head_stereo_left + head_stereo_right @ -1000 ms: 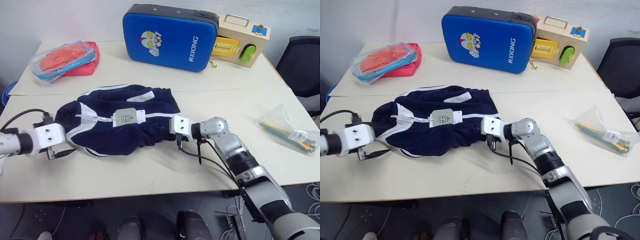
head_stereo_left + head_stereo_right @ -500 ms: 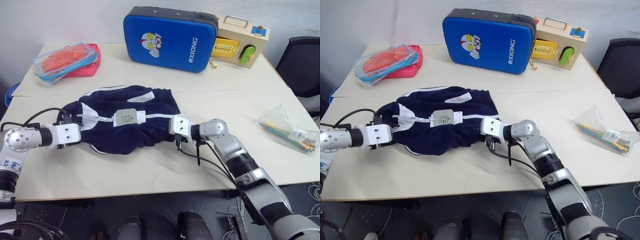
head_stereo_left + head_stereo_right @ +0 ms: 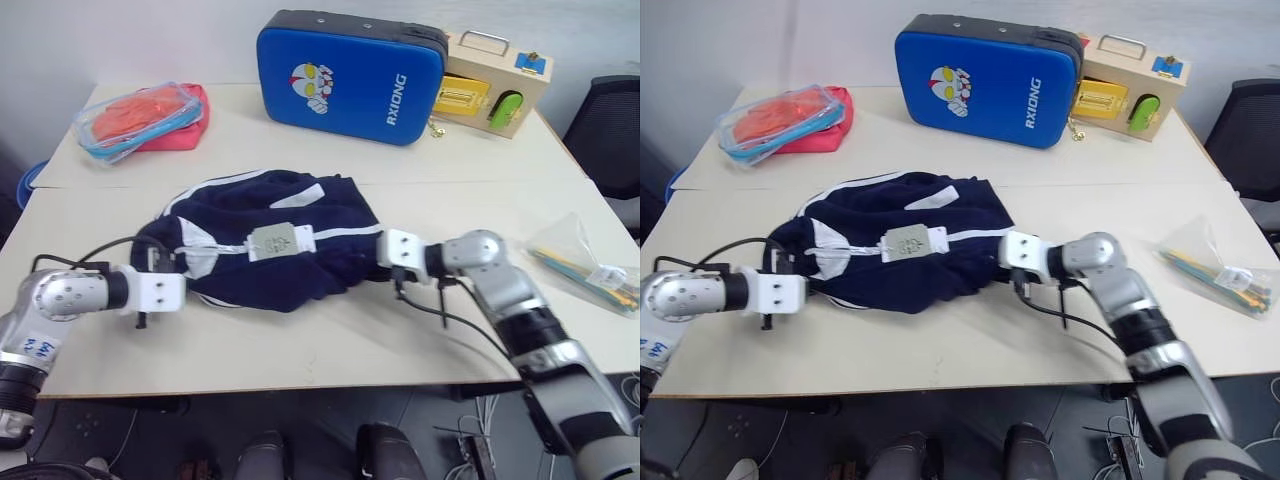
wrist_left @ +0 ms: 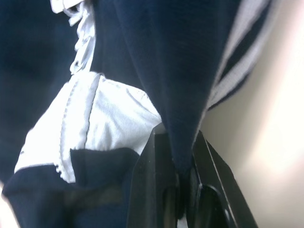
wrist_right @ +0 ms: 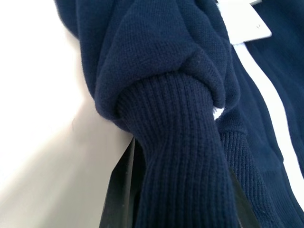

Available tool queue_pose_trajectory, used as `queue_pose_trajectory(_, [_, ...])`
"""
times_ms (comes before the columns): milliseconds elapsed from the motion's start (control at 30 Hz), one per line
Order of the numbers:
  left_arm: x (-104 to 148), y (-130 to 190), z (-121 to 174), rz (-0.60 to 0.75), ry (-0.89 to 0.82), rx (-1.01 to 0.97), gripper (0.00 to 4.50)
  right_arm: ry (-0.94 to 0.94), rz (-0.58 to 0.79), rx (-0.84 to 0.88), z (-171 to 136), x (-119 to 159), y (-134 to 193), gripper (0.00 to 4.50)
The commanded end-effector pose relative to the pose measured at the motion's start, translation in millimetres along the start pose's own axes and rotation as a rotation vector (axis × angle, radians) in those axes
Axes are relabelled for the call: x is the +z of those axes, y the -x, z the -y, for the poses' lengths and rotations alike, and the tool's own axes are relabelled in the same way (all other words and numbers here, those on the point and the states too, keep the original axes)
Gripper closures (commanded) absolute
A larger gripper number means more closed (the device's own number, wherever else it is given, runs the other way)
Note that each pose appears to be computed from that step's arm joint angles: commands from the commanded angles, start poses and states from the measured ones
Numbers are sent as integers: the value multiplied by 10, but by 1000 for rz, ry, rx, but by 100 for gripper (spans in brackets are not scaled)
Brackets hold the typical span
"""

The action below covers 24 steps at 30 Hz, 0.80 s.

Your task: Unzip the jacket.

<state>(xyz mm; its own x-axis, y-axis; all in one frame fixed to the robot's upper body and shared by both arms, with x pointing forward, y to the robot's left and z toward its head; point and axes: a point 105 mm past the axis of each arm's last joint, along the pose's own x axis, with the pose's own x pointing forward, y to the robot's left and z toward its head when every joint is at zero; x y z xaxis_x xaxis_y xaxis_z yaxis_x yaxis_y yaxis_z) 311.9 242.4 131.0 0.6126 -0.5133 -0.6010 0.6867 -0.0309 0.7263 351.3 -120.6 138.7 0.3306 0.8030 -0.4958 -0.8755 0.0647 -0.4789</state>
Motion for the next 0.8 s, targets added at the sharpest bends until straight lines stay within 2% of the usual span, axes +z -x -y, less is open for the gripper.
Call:
queue_pose_trajectory(33, [364,-135,96,99,-42,-51,450,-11,-37,20,-119,-37,418,414])
queue_pose_trajectory(167, [637,-262,207,173,-93,-87,450,-97,-100,151,-585,-116,781,414])
queue_pose_trajectory(267, [690,-316,295,186,-122,-117,450,-171,-145,233,-922,-151,961,414])
queue_pose_trajectory(367, [717,-346,373,199,-139,-139,450,-232,-154,262,-1132,-117,1054,414])
queue_pose_trajectory(467, [752,-354,495,206,-132,-178,450,-197,-188,93,-982,-218,1014,414])
queue_pose_trajectory(533, [800,-348,579,208,-64,-200,450,-128,-252,14,-869,-377,1021,414])
queue_pose_trajectory(667, [813,-305,695,162,22,-235,450,-25,-327,-60,-691,-574,1059,414])
queue_pose_trajectory(800, [842,-270,835,121,60,-272,450,21,-352,-43,-608,-668,1111,414])
